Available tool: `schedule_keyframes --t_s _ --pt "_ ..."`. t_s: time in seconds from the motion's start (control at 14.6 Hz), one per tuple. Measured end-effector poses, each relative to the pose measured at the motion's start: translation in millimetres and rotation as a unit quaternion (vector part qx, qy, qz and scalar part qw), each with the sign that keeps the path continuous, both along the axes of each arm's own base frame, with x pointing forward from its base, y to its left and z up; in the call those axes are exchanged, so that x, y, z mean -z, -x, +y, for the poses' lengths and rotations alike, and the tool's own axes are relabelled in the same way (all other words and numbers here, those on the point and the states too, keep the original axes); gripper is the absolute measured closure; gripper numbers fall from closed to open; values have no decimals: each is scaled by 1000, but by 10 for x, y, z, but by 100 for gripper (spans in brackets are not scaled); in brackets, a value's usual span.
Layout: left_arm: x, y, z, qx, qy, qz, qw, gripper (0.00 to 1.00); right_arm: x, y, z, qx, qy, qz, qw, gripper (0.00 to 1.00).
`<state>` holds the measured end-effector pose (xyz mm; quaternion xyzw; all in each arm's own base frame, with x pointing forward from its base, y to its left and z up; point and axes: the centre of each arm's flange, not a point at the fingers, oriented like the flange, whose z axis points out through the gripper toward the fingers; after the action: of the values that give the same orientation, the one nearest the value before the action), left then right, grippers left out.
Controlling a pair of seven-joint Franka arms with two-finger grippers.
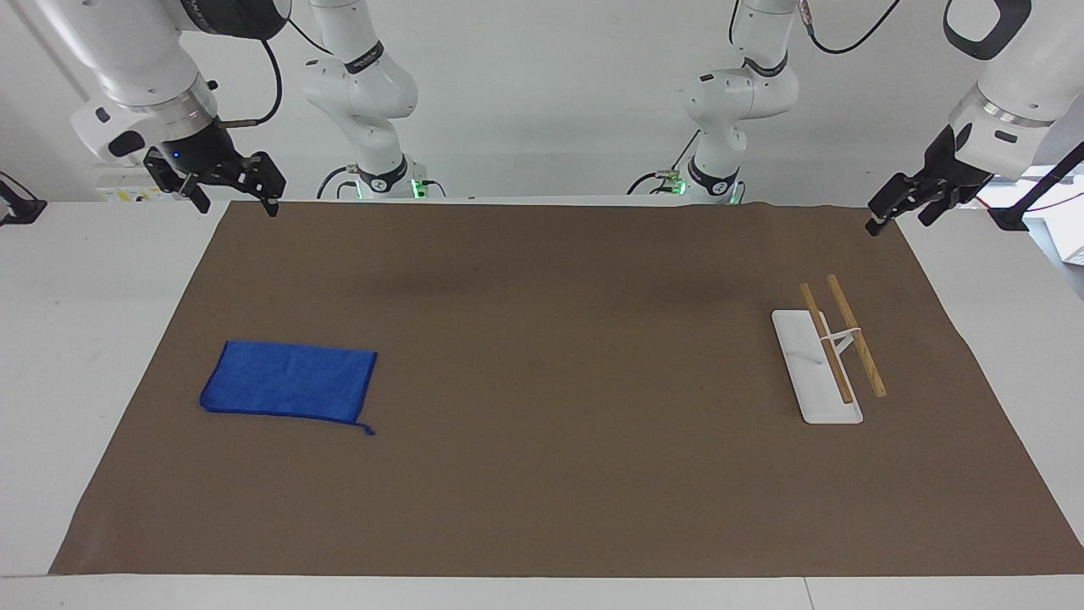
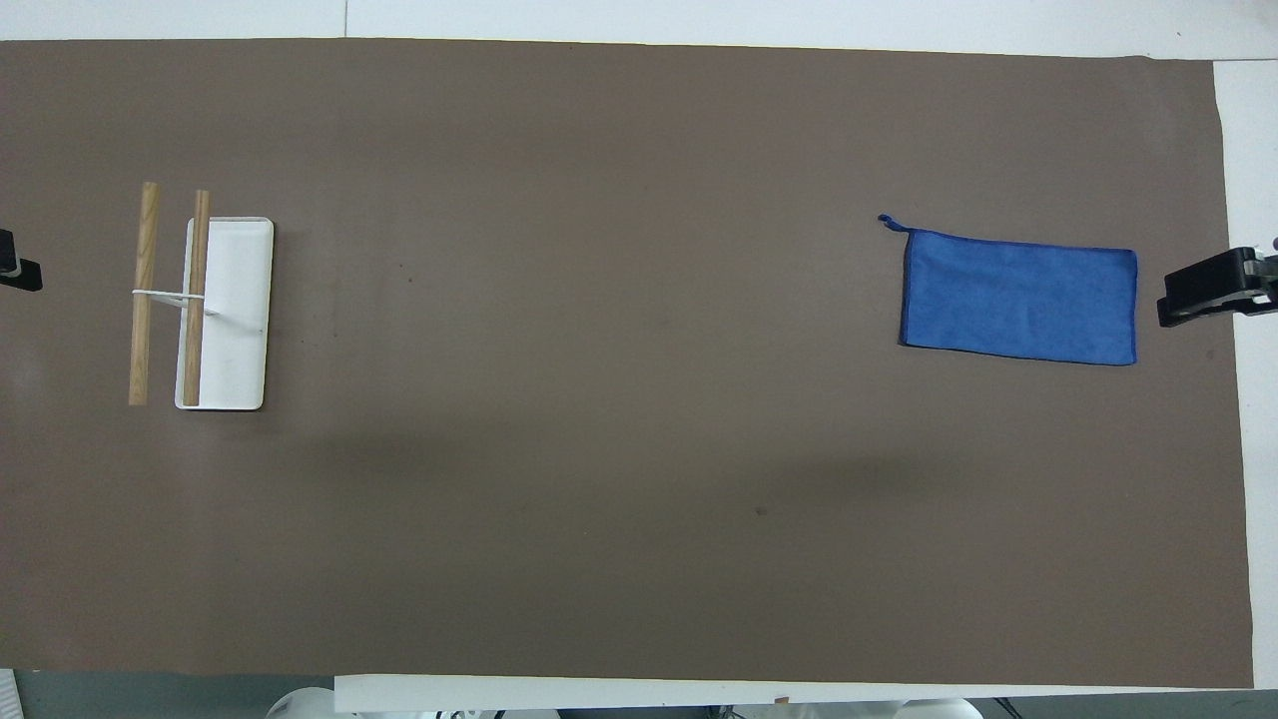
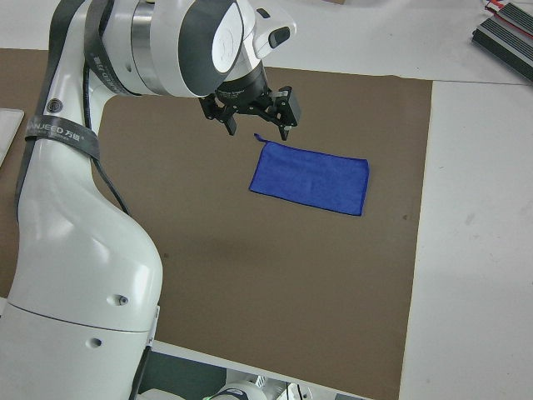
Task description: Right arm passes towel to left arm to hang
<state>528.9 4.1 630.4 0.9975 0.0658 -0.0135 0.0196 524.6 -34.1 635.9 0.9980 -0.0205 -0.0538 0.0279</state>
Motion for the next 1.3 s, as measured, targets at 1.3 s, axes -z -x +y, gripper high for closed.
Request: schedule_keyframes --t_s 1.3 --pt "-40 58 -465 76 -14 4 997 0 2610 -418 -303 -25 -18 -45 999 0"
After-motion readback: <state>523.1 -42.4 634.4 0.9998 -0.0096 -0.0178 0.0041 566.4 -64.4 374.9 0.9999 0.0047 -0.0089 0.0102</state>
